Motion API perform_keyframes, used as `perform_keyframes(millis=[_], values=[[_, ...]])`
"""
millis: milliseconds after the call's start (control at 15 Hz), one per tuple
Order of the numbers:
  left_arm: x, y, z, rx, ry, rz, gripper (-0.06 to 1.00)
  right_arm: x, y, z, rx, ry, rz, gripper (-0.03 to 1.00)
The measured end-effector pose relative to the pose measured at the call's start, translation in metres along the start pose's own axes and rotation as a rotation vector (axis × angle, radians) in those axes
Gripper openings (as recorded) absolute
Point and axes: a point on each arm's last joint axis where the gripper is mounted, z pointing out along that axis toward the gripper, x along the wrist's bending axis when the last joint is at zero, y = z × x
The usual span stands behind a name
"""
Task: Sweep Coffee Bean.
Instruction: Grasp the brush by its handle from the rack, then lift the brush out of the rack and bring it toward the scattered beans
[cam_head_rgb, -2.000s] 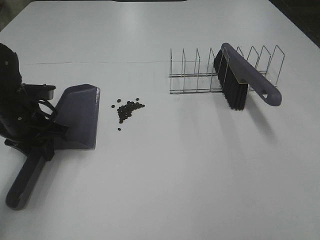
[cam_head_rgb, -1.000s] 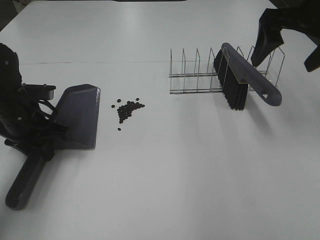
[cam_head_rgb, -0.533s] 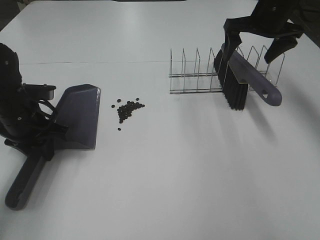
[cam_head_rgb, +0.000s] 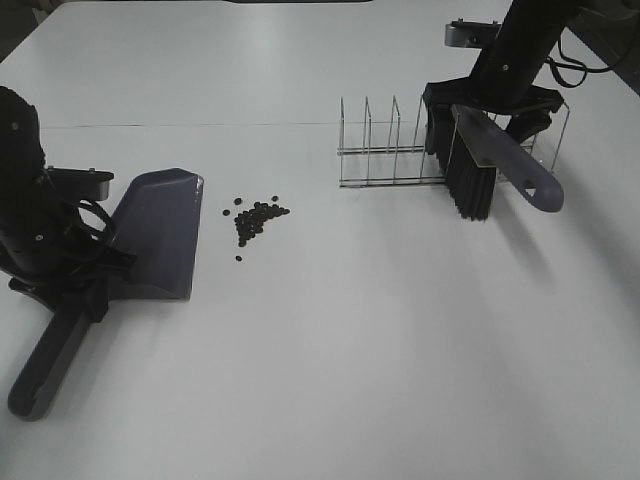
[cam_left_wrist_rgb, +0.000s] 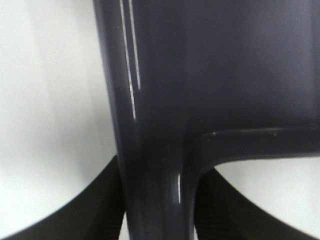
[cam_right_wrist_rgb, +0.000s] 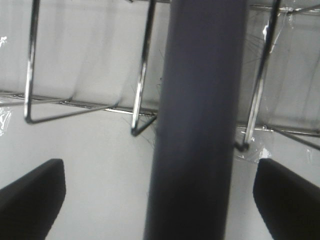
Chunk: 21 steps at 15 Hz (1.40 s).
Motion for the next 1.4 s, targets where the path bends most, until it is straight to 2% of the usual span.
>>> perform_keyframes(millis=[267, 400, 533, 600, 667, 1000, 1400], values=[[0.0, 0.0, 0.0, 0.001, 0.002, 0.002, 0.34, -0.001, -0.001, 0.007, 0.013, 0.0, 0.001, 0.79], [0.0, 0.0, 0.0, 0.001, 0.003, 0.003, 0.34, -0.001, -0.001, 0.007, 0.013, -0.001, 0.001, 0.68], [0.0, 0.0, 0.0, 0.001, 0.003, 0.004, 0.34, -0.002, -0.001, 0.007, 0.013, -0.014, -0.004, 0.53], [0.0, 0.0, 0.0, 0.001, 0.005, 0.005, 0.34, -0.003, -0.001, 0.007, 0.014, -0.028, -0.009, 0.39], [0.0, 0.0, 0.0, 0.001, 0.005, 0.005, 0.34, -0.005, -0.001, 0.007, 0.015, -0.045, -0.006, 0.33], [0.0, 0.0, 0.0, 0.002, 0.006, 0.008, 0.34, -0.003, -0.004, 0.002, 0.019, -0.046, 0.013, 0.33], [0.0, 0.0, 0.0, 0.001, 0.004, 0.006, 0.34, 0.028, -0.031, -0.056, 0.006, -0.096, -0.034, 0.33]])
